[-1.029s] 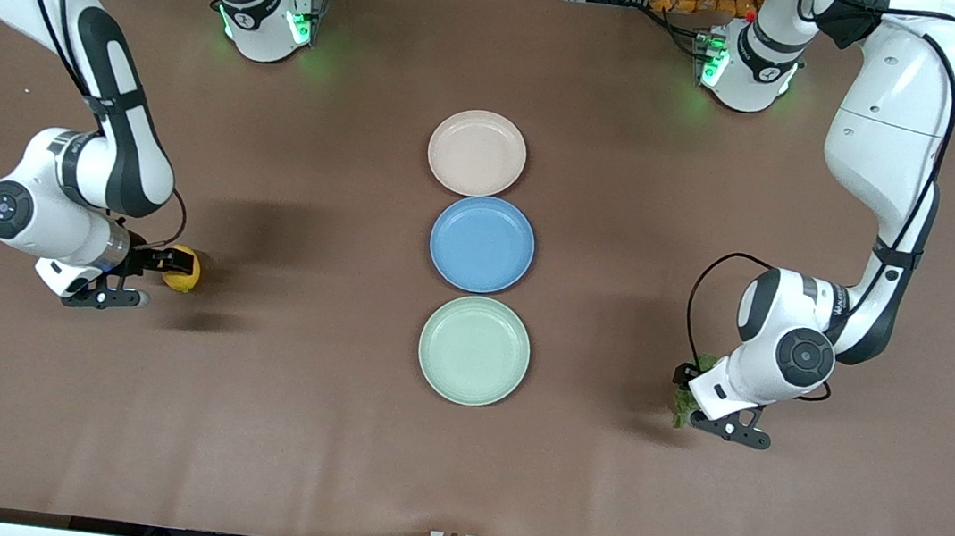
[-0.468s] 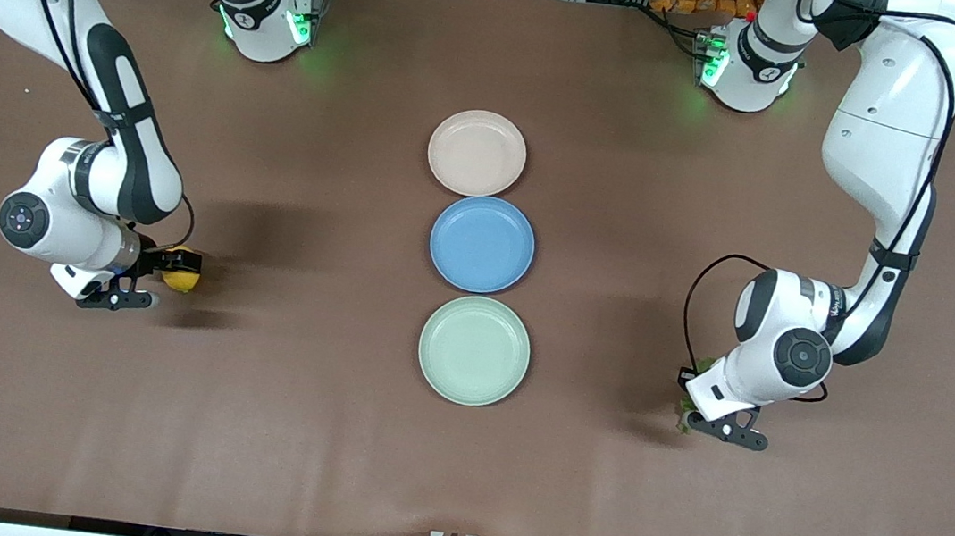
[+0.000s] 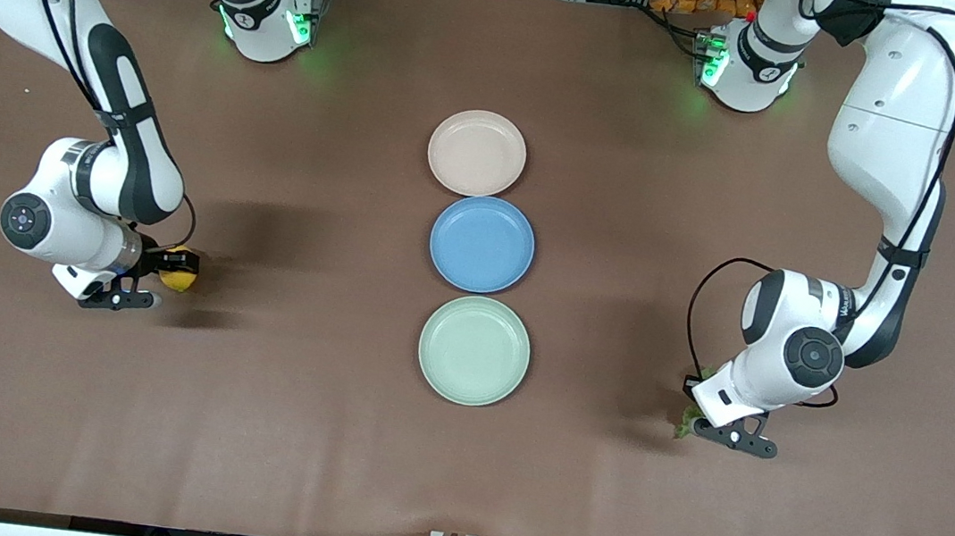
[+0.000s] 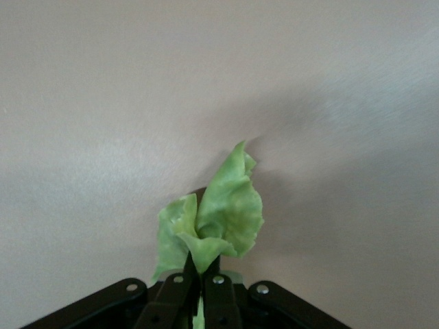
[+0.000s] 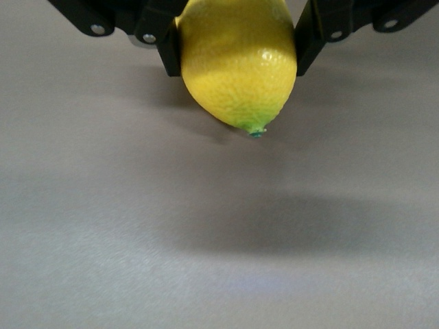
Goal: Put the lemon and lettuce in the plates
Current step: 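Carry the lemon toward the beige plate while the left gripper carries lettuce, then open the left gripper to drop the lettuce onto the green plate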
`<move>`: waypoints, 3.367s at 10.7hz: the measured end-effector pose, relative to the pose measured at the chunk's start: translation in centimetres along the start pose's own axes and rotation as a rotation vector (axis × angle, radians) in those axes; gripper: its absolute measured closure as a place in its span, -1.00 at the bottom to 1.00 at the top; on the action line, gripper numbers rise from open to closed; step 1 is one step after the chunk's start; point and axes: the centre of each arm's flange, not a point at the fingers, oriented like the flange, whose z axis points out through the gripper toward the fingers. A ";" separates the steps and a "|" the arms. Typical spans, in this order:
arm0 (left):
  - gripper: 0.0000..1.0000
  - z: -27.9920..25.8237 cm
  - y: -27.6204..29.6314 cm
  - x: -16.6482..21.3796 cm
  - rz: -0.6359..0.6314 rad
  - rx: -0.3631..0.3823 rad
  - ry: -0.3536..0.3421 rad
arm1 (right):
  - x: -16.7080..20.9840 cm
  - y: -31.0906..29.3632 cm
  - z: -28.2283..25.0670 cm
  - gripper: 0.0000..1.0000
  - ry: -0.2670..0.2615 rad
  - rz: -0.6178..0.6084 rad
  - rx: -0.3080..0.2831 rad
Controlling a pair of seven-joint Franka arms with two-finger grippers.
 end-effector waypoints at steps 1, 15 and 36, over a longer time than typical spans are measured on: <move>0.91 -1.5 0.9 0.5 0.010 -0.009 0.024 | -0.1 -0.9 0.1 -0.39 -0.025 0.019 0.007; 0.91 -5.4 31.5 -1.1 -0.330 -0.378 0.354 | -8.4 -19.5 -7.4 -0.39 -0.094 0.246 0.028; -1.00 -9.7 30.9 -2.4 -0.353 -0.142 0.210 | -21.9 -52.1 2.4 -0.39 -0.013 0.495 0.055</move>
